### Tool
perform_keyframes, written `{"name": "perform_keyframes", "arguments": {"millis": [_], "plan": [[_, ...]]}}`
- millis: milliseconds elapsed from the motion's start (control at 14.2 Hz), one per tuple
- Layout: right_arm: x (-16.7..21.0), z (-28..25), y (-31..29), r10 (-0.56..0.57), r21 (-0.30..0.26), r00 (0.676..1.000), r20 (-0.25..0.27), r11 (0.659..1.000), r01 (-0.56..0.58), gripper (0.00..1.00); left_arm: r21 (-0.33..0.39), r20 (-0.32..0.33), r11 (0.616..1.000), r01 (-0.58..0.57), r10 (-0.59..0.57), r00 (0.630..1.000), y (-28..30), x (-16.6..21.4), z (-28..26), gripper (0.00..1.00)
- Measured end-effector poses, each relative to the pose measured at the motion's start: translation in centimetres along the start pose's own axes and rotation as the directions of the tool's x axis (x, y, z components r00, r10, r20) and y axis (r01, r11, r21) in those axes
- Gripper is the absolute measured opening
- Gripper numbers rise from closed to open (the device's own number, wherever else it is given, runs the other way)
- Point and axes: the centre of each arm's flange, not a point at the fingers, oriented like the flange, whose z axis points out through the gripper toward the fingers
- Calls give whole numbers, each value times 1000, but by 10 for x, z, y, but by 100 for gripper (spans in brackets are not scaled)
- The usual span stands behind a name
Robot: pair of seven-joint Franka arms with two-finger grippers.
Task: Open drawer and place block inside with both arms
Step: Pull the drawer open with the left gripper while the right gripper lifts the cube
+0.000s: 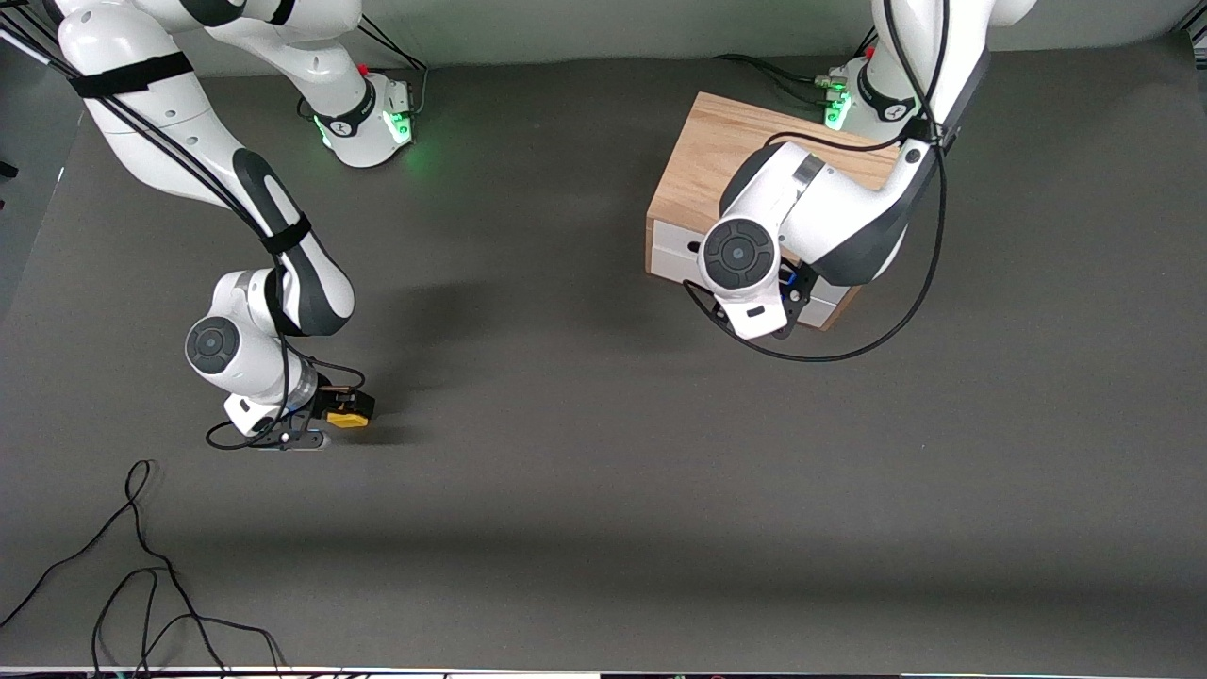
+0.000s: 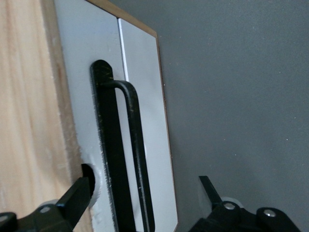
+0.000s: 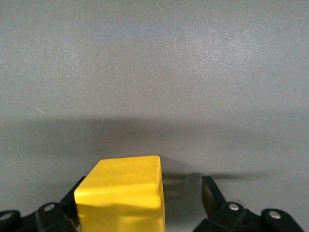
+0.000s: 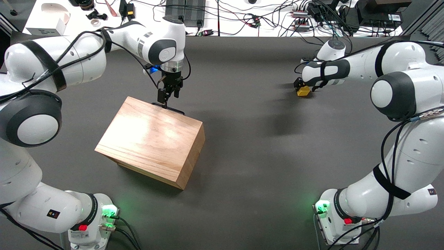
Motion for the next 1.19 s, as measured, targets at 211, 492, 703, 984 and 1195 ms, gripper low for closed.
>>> {"name": "perform_keyframes", "arguments": {"millis": [211, 492, 703, 984, 1195], "plan": [[0, 0, 0, -20, 0, 1000, 0, 1000, 20, 85, -4, 5, 999, 48, -48, 999, 9, 8, 11, 100], [0, 0, 0, -31, 0, 1000, 0, 1000, 31, 62, 1, -4, 998, 70, -70, 998, 21, 13, 30, 100], [0, 0, 0, -33, 0, 999, 0, 999, 33, 56, 10, -3, 997, 78, -78, 997, 26, 17, 41, 100], [0, 0, 0, -33, 0, 999, 0, 999, 33, 56, 0, -8, 997, 77, -77, 997, 28, 17, 40, 100], [0, 0, 0, -33, 0, 999, 0, 999, 33, 56, -28, -16, 997, 71, -72, 997, 31, 17, 38, 100]]}}
